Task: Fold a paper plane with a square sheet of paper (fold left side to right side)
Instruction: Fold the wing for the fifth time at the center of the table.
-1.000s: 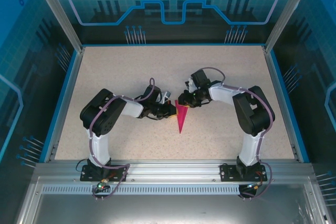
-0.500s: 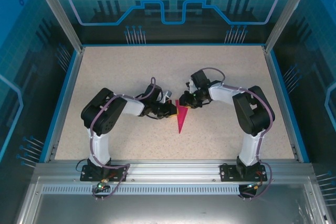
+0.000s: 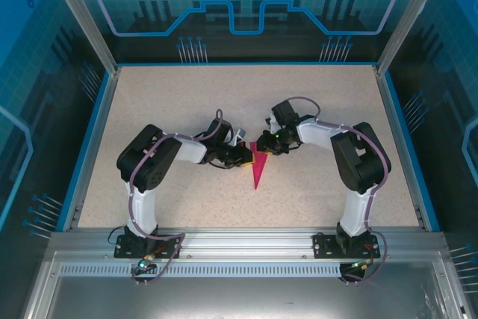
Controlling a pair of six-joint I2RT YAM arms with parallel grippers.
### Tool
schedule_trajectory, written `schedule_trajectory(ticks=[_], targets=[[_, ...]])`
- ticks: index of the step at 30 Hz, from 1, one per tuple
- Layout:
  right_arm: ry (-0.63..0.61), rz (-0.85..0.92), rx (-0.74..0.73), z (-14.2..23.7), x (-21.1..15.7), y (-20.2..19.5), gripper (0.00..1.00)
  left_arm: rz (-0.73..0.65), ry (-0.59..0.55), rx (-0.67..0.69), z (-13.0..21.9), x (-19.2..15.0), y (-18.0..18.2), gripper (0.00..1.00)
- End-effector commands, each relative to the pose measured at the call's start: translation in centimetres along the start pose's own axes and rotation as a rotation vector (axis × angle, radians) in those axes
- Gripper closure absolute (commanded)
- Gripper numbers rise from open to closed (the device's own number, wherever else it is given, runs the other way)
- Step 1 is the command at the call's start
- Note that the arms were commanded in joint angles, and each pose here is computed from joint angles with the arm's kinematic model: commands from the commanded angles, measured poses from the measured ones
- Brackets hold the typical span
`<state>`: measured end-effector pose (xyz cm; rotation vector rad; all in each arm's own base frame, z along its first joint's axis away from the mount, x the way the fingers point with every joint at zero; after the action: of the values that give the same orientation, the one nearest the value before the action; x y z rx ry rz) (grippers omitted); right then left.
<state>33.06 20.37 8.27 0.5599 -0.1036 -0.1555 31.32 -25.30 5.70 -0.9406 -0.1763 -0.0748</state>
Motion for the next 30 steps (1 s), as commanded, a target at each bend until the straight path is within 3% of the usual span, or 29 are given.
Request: schedule_trajectory(ticks=[1, 9, 19, 22, 30], targets=[[0.033, -0.035, -0.042, -0.5, -0.9, -1.1, 0.75, -0.003, 0.013, 0.095, -1.4, -0.7, 2.1, 1.00], [0.071, -0.092, -0.083, -1.4, -1.8, -3.0, 0.77, -0.006, -0.006, 0.092, -0.8, -0.7, 1.6, 0.94], [0.094, -0.114, -0.109, -2.2, -2.5, -4.5, 0.79, -0.053, -0.089, 0.095, 3.5, -1.0, -1.7, 0.72], [0.095, -0.113, -0.101, -2.4, -2.4, -4.4, 0.79, -0.065, -0.089, 0.085, 4.8, -1.7, -2.8, 0.73], [0.100, -0.108, -0.095, -2.6, -2.4, -4.4, 0.80, -0.062, -0.051, -0.032, 6.0, -3.1, -6.3, 0.87]])
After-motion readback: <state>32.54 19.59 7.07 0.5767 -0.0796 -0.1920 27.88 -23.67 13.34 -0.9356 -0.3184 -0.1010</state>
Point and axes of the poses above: each hand's point on the last joint's axis, 136 mm out from that joint toward the fingers, its own z axis back along the fingers, its own y axis along the line the jaws close on, x = y × z, the point moved 7 cm from there along z, back along the fingers, and after that the axes turned 8 degrees about -z, right-handed, at the moved point
